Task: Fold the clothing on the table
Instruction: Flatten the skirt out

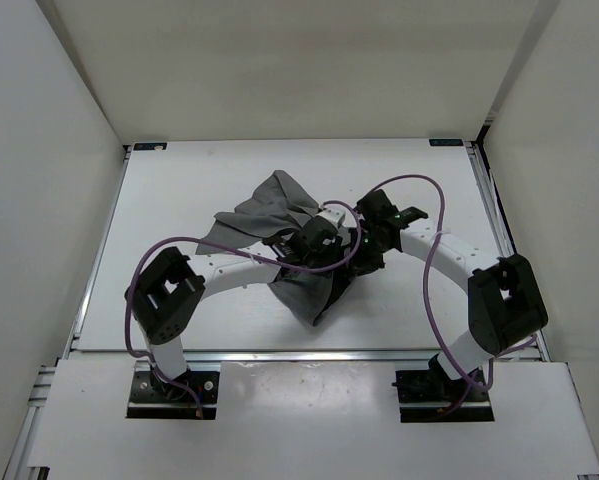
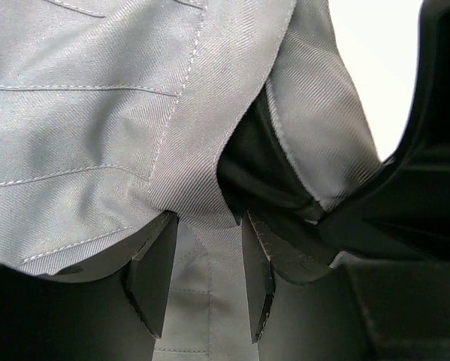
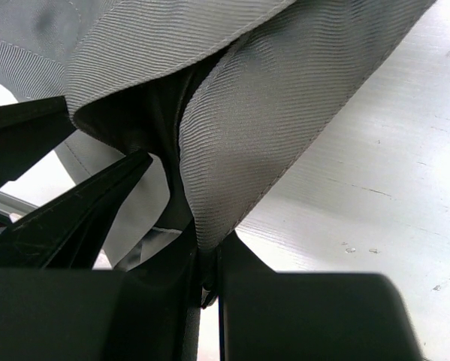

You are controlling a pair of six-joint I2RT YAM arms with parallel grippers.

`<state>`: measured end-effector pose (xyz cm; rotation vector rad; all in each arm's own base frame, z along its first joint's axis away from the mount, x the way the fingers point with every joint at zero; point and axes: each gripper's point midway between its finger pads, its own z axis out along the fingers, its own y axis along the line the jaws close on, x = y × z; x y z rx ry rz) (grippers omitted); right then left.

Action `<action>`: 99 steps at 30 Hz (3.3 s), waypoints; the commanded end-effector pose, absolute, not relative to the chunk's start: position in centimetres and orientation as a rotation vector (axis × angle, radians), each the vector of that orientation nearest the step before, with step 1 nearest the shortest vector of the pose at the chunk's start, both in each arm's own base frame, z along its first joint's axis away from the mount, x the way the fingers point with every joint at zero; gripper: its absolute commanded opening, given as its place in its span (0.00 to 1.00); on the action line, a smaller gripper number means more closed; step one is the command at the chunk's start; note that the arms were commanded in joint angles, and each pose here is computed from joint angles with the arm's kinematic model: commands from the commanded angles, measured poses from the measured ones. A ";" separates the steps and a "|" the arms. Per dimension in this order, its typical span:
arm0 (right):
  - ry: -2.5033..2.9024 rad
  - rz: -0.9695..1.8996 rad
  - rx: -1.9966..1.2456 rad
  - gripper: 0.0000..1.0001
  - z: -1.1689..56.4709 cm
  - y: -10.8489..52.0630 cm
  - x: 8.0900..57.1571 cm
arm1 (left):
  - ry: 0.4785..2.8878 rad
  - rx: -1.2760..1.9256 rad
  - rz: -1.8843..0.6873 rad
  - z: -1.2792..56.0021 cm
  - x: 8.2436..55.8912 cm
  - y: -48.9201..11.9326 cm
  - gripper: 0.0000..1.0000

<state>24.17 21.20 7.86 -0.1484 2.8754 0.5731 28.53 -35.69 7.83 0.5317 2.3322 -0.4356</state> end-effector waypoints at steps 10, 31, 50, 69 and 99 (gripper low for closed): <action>2.861 0.611 -0.165 0.00 8.9 22.1 23.7 | 2.277 0.503 -0.527 10.7 29.2 -37.6 0.51; 2.813 0.639 -0.135 0.00 9.9 21.2 23.7 | 2.214 0.499 -0.305 11.2 32.2 -34.4 0.00; 2.734 0.470 0.014 0.00 11.8 14.6 26.6 | 2.200 0.275 -0.027 18.1 31.5 -17.2 0.00; 2.148 0.487 -0.492 0.00 30.4 15.8 24.1 | 1.881 0.199 -0.583 36.7 25.9 -14.5 0.00; 1.764 0.372 -0.199 0.00 43.6 10.9 46.8 | 1.837 0.167 -0.553 43.2 46.6 -17.0 0.00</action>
